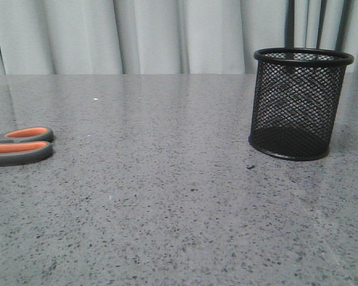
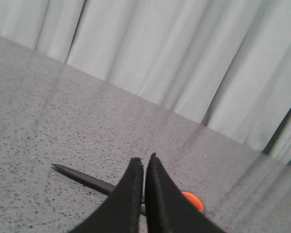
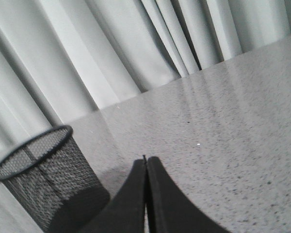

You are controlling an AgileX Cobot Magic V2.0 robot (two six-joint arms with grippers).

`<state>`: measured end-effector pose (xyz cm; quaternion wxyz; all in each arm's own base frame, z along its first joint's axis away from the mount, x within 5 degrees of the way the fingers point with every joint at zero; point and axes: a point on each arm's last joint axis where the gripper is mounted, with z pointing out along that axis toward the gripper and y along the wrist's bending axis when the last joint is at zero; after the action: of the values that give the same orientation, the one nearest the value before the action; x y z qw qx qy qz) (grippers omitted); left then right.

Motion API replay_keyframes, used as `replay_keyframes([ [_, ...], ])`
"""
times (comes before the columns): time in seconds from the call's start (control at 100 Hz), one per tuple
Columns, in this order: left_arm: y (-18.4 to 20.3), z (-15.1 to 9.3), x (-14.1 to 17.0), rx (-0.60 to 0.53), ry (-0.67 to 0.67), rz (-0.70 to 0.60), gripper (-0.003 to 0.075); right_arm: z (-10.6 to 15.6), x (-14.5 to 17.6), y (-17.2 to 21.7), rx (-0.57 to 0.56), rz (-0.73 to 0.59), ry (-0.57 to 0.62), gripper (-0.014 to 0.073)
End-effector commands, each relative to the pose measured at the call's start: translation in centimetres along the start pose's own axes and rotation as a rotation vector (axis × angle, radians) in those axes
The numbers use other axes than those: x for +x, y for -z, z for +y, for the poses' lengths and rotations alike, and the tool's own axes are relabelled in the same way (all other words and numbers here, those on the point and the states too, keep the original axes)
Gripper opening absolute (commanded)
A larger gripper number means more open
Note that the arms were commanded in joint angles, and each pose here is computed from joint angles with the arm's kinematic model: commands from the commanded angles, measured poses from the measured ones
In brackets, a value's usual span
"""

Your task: Put scissors into bucket

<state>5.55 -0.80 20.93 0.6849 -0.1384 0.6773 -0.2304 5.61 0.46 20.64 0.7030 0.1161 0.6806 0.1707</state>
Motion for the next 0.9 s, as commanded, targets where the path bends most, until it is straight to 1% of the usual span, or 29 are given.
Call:
replay_keyframes([
  [0.0,0.3,0.0,-0.8,0.012,0.119,-0.100,-0.0021,-0.1,-0.8,0.2,0.004,-0.092,-0.080,-0.0069],
  [0.06,0.4,-0.5,-1.4,0.027,0.148,-0.108,-0.0021,0.3,-1.3,0.3,-0.010,-0.084,-0.082,-0.0067],
  [0.18,0.8,-2.0,-3.2,0.079,0.131,-0.102,-0.0021,1.5,-3.0,0.5,-0.050,-0.058,-0.077,-0.0066],
  [0.26,1.0,-3.2,-4.5,0.104,0.080,-0.080,-0.0021,2.3,-4.1,0.4,-0.062,-0.021,-0.041,-0.0066],
  [0.32,1.1,-4.2,-5.8,0.115,0.018,-0.055,-0.0021,3.0,-5.1,0.2,-0.066,0.038,0.004,-0.0066],
  [0.37,1.1,-5.0,-6.7,0.111,-0.054,-0.010,-0.0021,3.5,-5.8,-0.2,-0.064,0.098,0.041,-0.0066],
  [0.47,0.5,-6.3,-8.5,0.084,-0.181,0.128,-0.0021,4.4,-7.3,-1.4,-0.050,0.233,0.107,-0.0066],
  [0.5,0.3,-6.7,-9.0,0.072,-0.213,0.168,-0.0021,4.6,-7.6,-2.0,-0.044,0.289,0.116,-0.0066],
  [0.64,-0.9,-8.2,-11.5,0.028,-0.340,0.372,-0.0021,5.8,-9.6,-4.2,-0.032,0.471,0.151,-0.0067],
  [0.7,-1.5,-8.9,-12.3,0.033,-0.393,0.449,-0.0020,6.2,-10.4,-4.9,-0.037,0.512,0.161,-0.0068],
  [0.75,-1.9,-9.3,-12.8,0.035,-0.411,0.495,-0.0020,6.5,-10.9,-5.5,-0.038,0.538,0.166,-0.0069],
  [0.89,-2.9,-9.8,-13.7,0.030,-0.410,0.545,-0.0020,6.7,-11.4,-6.5,-0.036,0.561,0.168,-0.0069],
])
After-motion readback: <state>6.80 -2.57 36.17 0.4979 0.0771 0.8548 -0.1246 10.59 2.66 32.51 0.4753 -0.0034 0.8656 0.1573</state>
